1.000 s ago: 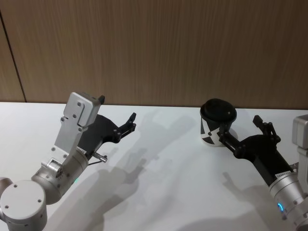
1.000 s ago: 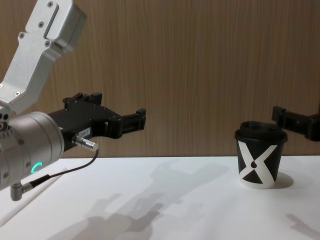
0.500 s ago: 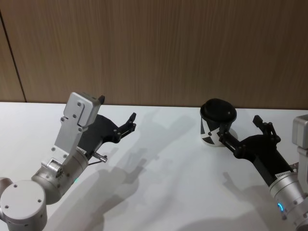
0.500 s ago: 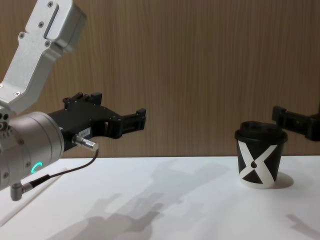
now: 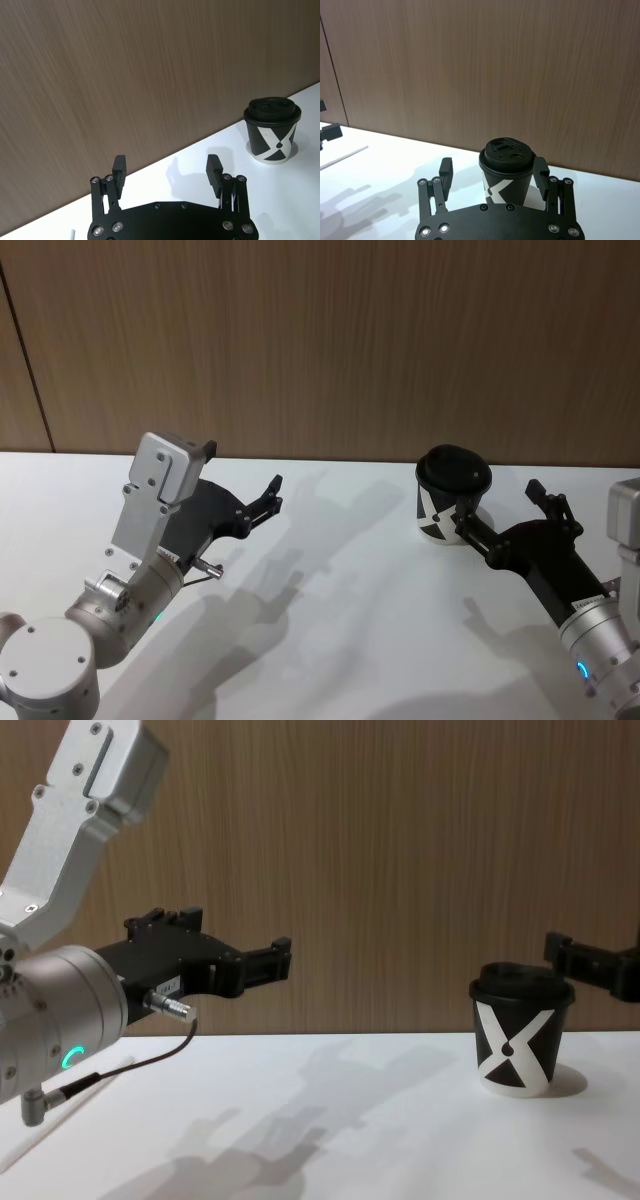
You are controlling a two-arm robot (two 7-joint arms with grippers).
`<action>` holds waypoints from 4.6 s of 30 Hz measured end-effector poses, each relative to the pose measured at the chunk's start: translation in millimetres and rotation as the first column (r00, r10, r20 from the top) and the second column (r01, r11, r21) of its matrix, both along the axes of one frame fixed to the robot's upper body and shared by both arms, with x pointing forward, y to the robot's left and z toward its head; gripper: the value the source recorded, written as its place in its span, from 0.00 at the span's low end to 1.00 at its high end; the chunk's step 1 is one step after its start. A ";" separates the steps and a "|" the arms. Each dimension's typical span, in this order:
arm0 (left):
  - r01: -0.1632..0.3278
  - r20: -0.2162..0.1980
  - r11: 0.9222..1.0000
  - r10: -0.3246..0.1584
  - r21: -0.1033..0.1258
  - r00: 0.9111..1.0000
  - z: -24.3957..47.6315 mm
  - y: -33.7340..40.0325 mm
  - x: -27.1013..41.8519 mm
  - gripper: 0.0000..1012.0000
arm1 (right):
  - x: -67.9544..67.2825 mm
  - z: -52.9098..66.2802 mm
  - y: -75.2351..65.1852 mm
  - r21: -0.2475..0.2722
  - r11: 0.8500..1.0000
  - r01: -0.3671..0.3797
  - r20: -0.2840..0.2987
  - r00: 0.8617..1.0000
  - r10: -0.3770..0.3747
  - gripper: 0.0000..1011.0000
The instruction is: Pick up the straw with one hand, pass it to the other hand, and insert it into the cup.
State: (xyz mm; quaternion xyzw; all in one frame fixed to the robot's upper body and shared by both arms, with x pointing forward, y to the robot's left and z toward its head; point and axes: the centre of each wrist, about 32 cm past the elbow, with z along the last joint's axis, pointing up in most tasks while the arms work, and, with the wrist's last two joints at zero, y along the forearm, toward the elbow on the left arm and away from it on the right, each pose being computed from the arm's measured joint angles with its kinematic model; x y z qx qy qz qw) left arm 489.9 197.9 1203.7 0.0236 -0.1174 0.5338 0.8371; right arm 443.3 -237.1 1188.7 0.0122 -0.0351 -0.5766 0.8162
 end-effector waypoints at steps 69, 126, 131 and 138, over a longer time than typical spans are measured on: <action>-0.480 -0.333 0.867 0.417 -0.132 0.846 5.8 14.9 -73.3 0.99 | 0.0 0.0 0.0 0.000 1.000 0.000 0.000 1.000 0.000 0.99; -0.579 -0.447 0.814 0.534 0.043 0.718 -3.4 0.2 -54.0 0.99 | 0.0 0.0 0.0 0.000 1.000 0.000 0.000 1.000 0.000 0.99; -0.562 -0.440 0.824 0.530 0.067 0.725 -4.1 1.7 -50.9 0.99 | 0.0 0.0 0.0 0.000 1.000 0.000 0.000 1.000 0.000 0.99; -0.516 -0.417 0.848 0.514 0.117 0.750 -4.2 6.1 -43.6 0.99 | 0.0 0.0 0.0 0.000 1.000 0.000 0.000 1.000 0.000 0.99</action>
